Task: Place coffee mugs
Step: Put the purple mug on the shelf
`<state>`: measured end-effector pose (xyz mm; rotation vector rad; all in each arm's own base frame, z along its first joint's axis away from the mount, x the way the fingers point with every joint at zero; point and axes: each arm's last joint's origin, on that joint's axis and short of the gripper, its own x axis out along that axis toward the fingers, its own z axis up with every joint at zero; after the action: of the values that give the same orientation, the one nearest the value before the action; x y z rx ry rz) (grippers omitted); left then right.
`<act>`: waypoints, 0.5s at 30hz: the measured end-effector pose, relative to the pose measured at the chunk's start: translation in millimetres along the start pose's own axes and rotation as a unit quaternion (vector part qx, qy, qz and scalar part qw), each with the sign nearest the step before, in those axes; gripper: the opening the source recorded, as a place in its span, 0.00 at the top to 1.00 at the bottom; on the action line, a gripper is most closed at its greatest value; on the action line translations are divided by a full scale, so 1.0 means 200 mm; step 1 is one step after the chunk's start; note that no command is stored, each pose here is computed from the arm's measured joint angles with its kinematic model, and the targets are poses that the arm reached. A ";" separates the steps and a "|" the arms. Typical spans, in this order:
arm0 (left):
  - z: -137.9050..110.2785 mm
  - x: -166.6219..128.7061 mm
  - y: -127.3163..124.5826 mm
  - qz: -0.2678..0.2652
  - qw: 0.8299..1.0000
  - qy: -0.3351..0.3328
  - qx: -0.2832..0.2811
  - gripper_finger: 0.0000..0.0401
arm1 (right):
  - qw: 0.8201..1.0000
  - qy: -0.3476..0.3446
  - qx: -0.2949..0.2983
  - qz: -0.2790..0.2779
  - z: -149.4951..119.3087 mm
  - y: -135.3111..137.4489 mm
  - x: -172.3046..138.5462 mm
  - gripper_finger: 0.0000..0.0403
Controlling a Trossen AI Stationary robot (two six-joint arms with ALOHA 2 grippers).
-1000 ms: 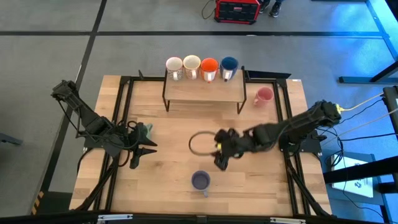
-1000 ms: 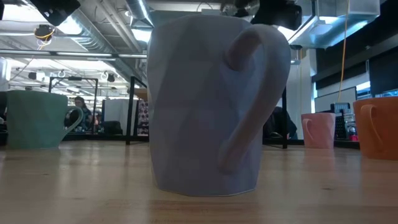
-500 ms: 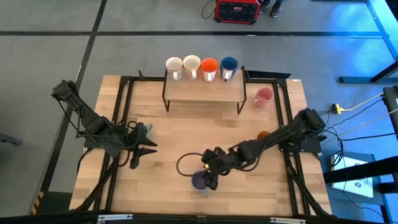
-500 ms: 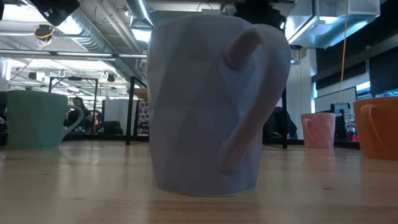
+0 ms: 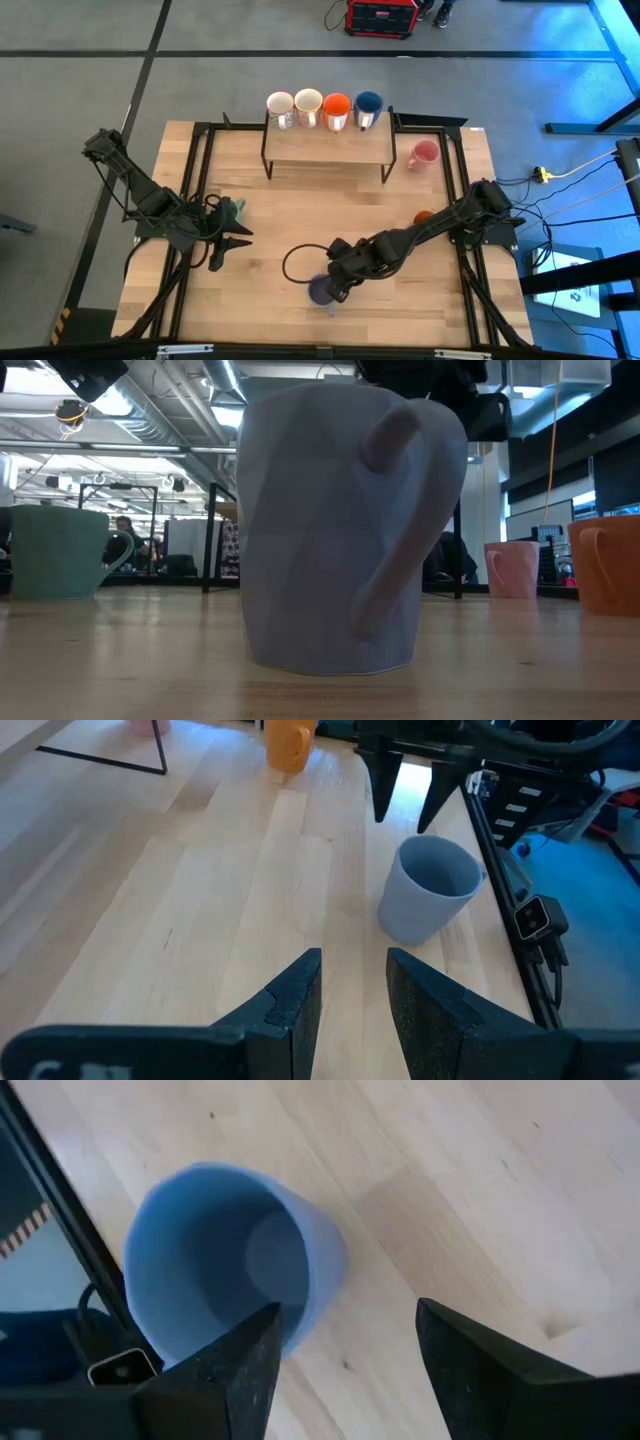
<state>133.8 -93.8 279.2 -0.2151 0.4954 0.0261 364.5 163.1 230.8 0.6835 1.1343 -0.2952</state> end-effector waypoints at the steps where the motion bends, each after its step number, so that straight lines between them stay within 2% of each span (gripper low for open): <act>1: 0.00 0.00 0.00 0.000 1.000 0.000 0.000 0.73 | 1.000 -0.002 0.011 -0.002 0.00 0.00 0.01 0.46; 6: 0.00 0.00 0.00 0.002 1.000 0.002 0.002 0.73 | 0.999 -0.005 0.045 -0.025 -0.01 -0.01 0.08 0.46; 11: -0.01 0.00 0.00 0.004 1.000 0.006 0.005 0.73 | 0.998 0.017 0.053 -0.040 -0.02 -0.02 0.18 0.46; 15: -0.01 0.00 0.01 0.005 1.000 0.006 0.005 0.73 | 0.997 0.028 0.061 -0.047 -0.03 -0.03 0.21 0.51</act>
<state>133.1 -93.0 277.8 -0.2030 0.5090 0.0322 374.2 167.9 189.9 0.7509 1.2112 -0.4302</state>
